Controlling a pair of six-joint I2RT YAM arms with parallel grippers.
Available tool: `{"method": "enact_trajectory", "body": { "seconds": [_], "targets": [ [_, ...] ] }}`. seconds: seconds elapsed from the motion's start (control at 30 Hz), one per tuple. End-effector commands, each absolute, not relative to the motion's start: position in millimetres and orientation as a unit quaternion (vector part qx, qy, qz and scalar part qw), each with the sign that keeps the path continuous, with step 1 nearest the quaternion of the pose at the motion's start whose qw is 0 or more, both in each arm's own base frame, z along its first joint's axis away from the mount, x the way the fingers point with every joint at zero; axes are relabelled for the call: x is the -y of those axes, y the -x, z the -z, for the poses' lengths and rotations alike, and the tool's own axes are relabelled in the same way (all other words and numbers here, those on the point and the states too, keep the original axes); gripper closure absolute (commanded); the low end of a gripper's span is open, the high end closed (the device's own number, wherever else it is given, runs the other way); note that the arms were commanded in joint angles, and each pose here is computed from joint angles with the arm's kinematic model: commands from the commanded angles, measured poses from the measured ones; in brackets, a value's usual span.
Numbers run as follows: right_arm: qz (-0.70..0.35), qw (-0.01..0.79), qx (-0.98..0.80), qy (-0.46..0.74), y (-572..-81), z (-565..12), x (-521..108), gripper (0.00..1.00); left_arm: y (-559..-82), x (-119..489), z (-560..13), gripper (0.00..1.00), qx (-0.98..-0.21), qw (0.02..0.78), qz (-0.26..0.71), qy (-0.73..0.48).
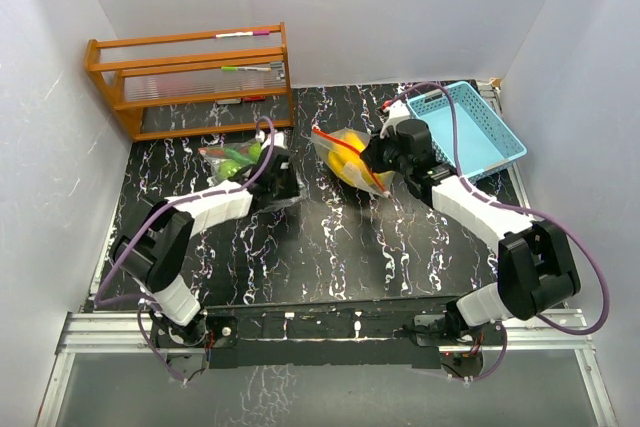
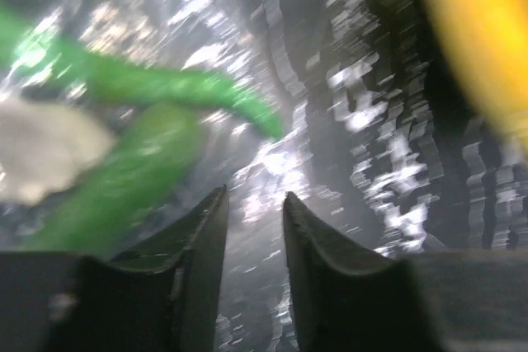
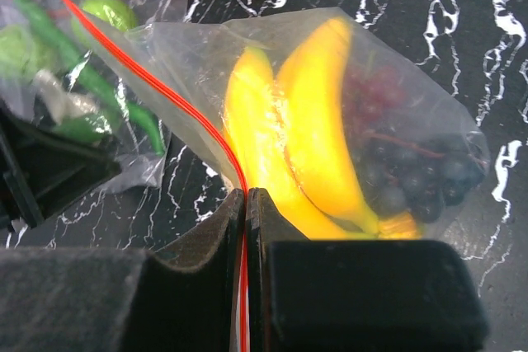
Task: Open the zip-top bag and remove the fake food
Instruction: Move the zipper food storage bag to the center of the board, then unzip the zipper food storage bag at the center of the board.
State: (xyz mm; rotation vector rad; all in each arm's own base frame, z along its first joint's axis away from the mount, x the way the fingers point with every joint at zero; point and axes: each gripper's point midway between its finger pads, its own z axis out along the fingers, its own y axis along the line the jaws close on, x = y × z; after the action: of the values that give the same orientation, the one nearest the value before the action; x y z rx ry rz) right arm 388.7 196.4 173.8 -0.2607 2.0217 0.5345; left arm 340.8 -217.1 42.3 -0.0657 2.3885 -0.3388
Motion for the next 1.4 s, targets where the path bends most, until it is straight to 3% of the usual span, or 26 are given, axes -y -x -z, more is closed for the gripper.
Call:
{"method": "enact_trajectory", "body": {
  "seconds": [0.0, 0.13, 0.5, 0.87, 1.2, 1.37],
  "targets": [
    [-0.232, 0.545, -0.795, 0.134, -394, -210, -215, 0.92, -373, 265, -115, 0.59, -0.888, 0.406, 0.214, -0.007],
    [-0.223, 0.547, -0.795, 0.14, -391, -207, -219, 0.92, -367, 296, -153, 0.43, -0.862, 0.414, 0.293, -0.012],
    [-0.201, 0.559, -0.784, 0.18, -376, -198, -238, 0.92, -364, 280, -179, 0.27, -0.796, 0.431, 0.378, 0.196],
    [-0.205, 0.57, -0.767, 0.213, -352, -207, -254, 0.92, -381, 286, -177, 0.26, -0.777, 0.425, 0.391, 0.25],
    [-0.179, 0.571, -0.766, 0.233, -340, -205, -260, 0.92, -386, 294, -161, 0.61, -0.779, 0.409, 0.395, 0.265],
    [-0.164, 0.57, -0.768, 0.243, -336, -199, -260, 0.92, -390, 295, -171, 0.92, -0.776, 0.419, 0.394, 0.258]
  ]
}}
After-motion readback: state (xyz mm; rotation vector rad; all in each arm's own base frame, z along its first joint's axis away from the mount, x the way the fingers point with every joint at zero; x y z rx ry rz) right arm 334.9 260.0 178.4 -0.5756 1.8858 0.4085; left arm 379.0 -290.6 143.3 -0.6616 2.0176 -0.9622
